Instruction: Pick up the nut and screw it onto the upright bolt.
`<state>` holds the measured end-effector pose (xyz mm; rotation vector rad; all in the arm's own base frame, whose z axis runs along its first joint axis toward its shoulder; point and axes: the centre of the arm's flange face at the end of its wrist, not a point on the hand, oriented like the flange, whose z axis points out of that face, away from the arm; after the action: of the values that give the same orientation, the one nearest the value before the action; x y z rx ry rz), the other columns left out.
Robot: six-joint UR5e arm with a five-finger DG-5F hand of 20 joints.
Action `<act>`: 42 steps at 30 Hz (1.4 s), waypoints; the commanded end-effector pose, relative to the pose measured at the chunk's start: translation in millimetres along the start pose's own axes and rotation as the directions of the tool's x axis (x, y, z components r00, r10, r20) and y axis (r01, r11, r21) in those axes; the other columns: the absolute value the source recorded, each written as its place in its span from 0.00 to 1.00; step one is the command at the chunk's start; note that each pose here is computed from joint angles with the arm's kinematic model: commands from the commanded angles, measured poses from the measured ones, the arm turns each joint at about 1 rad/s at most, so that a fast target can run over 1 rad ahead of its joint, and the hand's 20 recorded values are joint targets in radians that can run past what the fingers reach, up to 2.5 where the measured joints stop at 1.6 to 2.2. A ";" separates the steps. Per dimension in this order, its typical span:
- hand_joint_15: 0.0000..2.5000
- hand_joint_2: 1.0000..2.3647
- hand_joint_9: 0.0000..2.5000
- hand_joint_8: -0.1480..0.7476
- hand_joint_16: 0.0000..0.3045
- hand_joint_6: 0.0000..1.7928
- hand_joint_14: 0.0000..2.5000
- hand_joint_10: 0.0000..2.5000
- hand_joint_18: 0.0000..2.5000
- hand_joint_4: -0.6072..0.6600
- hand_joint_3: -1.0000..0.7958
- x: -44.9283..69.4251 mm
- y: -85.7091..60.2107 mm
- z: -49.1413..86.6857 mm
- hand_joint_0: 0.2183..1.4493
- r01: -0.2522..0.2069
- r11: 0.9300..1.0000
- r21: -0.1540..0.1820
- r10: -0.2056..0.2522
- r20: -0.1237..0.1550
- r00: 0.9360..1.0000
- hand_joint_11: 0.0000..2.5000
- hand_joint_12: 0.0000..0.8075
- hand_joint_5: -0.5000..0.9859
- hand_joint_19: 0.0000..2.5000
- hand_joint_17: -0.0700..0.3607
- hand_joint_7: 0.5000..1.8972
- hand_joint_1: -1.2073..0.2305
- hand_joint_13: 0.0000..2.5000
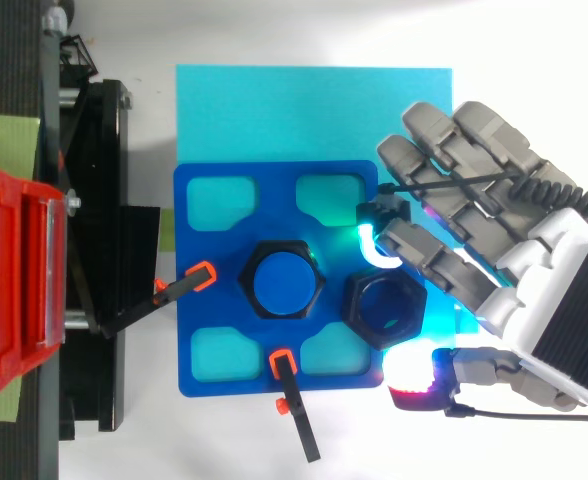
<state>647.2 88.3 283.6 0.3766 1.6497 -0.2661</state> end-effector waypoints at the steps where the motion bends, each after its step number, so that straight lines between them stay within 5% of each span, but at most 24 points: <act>1: 0.00 0.00 0.05 0.49 0.20 0.28 0.00 0.00 0.00 0.74 0.28 0.1 -0.1 0.0 0.21 0.000 1.000 0.000 0.000 0.000 1.000 0.00 0.53 0.19 0.00 0.48 0.45 0.32 0.00; 30: 0.00 0.00 0.16 0.52 0.18 0.28 0.00 0.00 0.03 0.75 0.28 0.7 -6.5 -1.9 0.26 0.026 1.000 0.007 -0.026 -0.031 0.999 0.00 0.51 0.24 0.00 0.44 0.56 0.38 0.06; 33: 0.00 0.00 0.16 0.52 0.18 0.28 0.00 0.00 0.03 0.75 0.28 -15.2 -0.3 0.7 0.26 0.003 1.000 0.002 -0.003 -0.020 1.000 0.00 0.51 0.24 0.00 0.44 0.56 0.38 0.06; 42: 0.00 0.00 0.16 0.52 0.18 0.28 0.00 0.00 0.03 0.75 0.28 -38.8 -3.1 0.1 0.26 0.025 1.000 0.001 -0.025 -0.083 0.996 0.00 0.50 0.24 0.00 0.44 0.57 0.38 0.07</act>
<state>648.3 83.8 311.2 0.3669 1.7201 -0.2774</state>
